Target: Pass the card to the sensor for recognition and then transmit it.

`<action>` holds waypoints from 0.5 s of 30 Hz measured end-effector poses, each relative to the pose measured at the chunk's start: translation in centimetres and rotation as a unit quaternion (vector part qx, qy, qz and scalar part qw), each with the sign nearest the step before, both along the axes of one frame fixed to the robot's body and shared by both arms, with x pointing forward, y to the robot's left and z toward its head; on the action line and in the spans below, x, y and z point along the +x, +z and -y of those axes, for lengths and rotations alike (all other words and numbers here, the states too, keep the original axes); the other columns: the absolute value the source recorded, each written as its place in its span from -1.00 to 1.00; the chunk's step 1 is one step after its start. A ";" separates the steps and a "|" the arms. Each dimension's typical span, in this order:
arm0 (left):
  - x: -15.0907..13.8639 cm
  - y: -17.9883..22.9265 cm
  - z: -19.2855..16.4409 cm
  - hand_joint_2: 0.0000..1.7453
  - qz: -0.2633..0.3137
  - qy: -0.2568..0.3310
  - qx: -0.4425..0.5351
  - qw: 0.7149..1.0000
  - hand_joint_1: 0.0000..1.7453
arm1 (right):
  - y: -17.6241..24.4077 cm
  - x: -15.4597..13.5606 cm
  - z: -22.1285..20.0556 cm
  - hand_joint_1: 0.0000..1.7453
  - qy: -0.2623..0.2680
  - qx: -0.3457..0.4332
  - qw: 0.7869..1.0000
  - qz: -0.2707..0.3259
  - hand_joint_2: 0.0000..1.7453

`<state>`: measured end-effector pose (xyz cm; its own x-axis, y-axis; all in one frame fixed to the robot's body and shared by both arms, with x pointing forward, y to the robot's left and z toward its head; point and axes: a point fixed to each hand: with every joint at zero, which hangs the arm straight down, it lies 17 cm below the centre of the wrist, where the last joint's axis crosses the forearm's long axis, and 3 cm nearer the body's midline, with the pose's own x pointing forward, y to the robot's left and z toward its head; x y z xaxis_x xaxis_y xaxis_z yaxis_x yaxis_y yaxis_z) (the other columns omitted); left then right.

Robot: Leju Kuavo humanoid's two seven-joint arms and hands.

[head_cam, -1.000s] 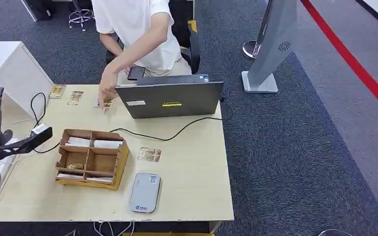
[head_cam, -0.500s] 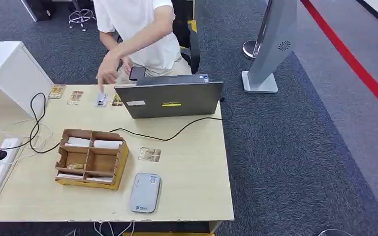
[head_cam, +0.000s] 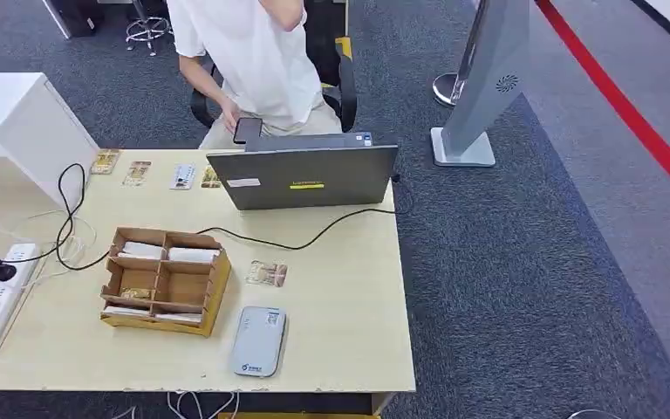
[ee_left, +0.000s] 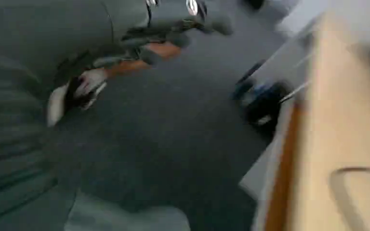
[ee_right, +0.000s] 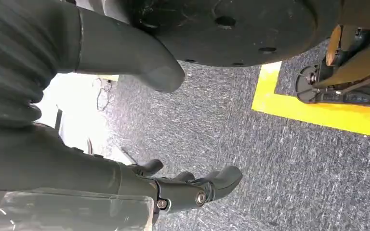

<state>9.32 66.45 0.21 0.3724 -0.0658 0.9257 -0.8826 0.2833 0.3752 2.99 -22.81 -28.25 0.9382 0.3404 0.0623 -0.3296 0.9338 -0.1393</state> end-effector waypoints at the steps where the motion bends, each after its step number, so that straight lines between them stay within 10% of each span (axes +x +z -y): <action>1: -1.3 -4.3 1.4 1.00 -0.004 0.026 -0.053 0.998 -1.00 | 0.0 0.0 0.0 -1.00 0.001 0.001 1.000 0.002 1.00; 7: -5.5 -20.6 13.5 1.00 -0.071 0.122 -0.312 0.940 -1.00 | 0.0 0.3 0.0 -1.00 0.023 0.000 1.000 0.007 1.00; 15: -5.2 -27.4 28.7 1.00 -0.170 0.095 -0.499 0.844 -1.00 | 0.0 0.1 -0.1 -1.00 0.057 0.000 0.998 0.000 1.00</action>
